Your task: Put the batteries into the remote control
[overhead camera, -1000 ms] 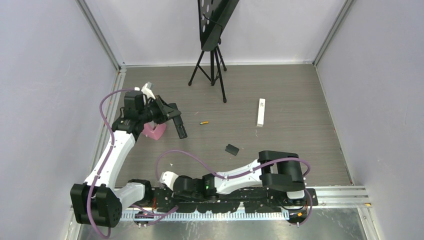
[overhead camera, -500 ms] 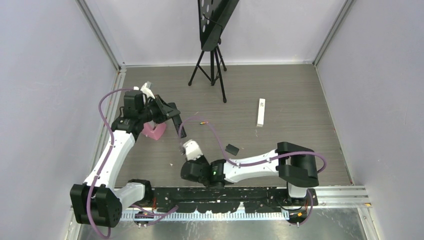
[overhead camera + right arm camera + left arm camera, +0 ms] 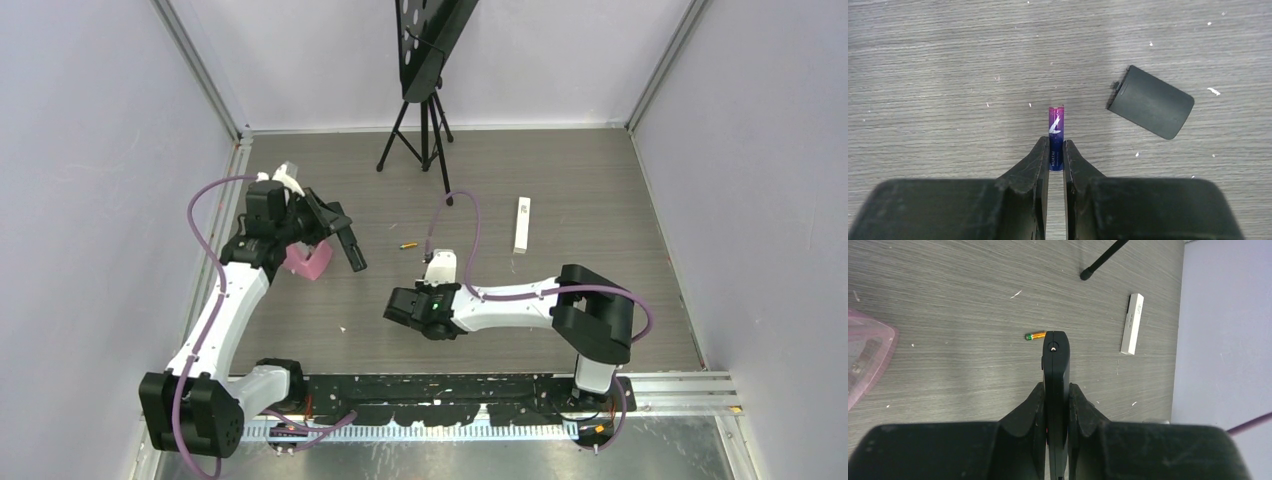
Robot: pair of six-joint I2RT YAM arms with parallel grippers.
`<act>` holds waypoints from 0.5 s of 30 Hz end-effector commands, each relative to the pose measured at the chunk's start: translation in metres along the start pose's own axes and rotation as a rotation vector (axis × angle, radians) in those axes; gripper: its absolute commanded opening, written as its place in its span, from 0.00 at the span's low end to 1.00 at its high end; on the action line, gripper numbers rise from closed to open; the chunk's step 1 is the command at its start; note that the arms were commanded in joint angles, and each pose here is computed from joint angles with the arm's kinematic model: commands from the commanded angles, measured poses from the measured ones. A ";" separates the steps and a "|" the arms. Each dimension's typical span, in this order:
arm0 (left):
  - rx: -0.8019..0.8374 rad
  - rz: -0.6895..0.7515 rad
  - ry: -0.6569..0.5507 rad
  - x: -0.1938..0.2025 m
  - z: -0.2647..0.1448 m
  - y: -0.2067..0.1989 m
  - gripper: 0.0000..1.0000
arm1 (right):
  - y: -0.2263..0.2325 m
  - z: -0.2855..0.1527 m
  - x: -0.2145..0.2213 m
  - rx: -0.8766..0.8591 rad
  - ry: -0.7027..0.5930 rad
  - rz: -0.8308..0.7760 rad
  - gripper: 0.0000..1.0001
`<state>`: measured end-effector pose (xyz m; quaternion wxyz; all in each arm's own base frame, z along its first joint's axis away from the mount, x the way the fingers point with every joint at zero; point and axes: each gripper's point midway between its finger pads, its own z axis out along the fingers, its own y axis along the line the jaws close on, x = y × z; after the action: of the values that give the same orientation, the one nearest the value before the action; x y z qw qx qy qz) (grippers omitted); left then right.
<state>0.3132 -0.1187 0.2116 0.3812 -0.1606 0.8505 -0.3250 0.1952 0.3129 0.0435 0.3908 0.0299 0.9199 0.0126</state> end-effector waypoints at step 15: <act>0.118 0.069 -0.023 -0.008 -0.003 -0.021 0.00 | 0.018 -0.009 -0.052 -0.124 0.025 0.015 0.41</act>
<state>0.3123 -0.1228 0.2175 0.3922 -0.1397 0.8443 -0.3373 0.2102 0.3100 0.0488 0.3472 0.0894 0.9329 0.0341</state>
